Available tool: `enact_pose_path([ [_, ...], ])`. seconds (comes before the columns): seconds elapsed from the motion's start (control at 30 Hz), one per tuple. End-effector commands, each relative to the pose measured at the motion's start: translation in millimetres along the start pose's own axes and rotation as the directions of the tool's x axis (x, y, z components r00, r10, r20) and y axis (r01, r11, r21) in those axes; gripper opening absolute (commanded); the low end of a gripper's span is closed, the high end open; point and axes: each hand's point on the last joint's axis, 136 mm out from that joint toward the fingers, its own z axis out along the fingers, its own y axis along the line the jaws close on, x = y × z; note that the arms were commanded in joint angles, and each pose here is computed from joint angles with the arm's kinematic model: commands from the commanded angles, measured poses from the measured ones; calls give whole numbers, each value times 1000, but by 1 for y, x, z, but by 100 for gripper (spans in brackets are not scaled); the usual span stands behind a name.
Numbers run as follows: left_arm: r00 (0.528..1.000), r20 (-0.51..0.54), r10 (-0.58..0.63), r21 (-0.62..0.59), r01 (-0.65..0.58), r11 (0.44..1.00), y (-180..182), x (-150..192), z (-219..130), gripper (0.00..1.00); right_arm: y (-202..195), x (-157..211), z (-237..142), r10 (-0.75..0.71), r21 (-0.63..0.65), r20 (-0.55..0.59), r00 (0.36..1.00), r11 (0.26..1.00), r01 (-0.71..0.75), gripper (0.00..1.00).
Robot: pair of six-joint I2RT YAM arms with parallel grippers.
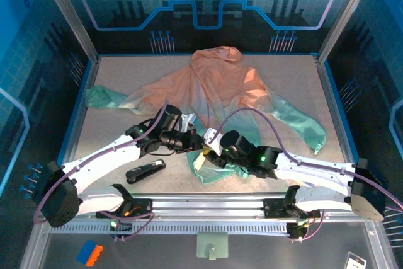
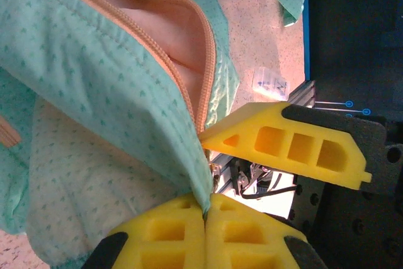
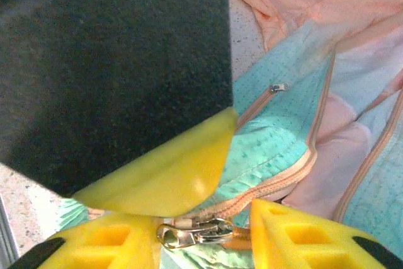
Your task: Zip up the jacket
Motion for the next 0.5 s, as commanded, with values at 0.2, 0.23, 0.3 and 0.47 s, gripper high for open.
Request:
enact_pose_path([
  [0.2,1000,-9,4,-30,-4,1000,2,1,-5,0,-21,-3,-25,83,26,71,994,996,-85,38],
  [0.23,1000,-7,4,-31,-4,1000,2,1,-5,0,-22,-2,-25,95,22,72,993,995,-97,36],
  [0.3,1000,-7,4,-31,-5,1000,2,1,-6,0,-25,-2,-27,114,16,79,990,993,-115,32],
  [0.47,1000,-8,9,-31,-9,999,1,1,-6,0,-20,-2,-26,117,-31,77,990,993,-115,27],
])
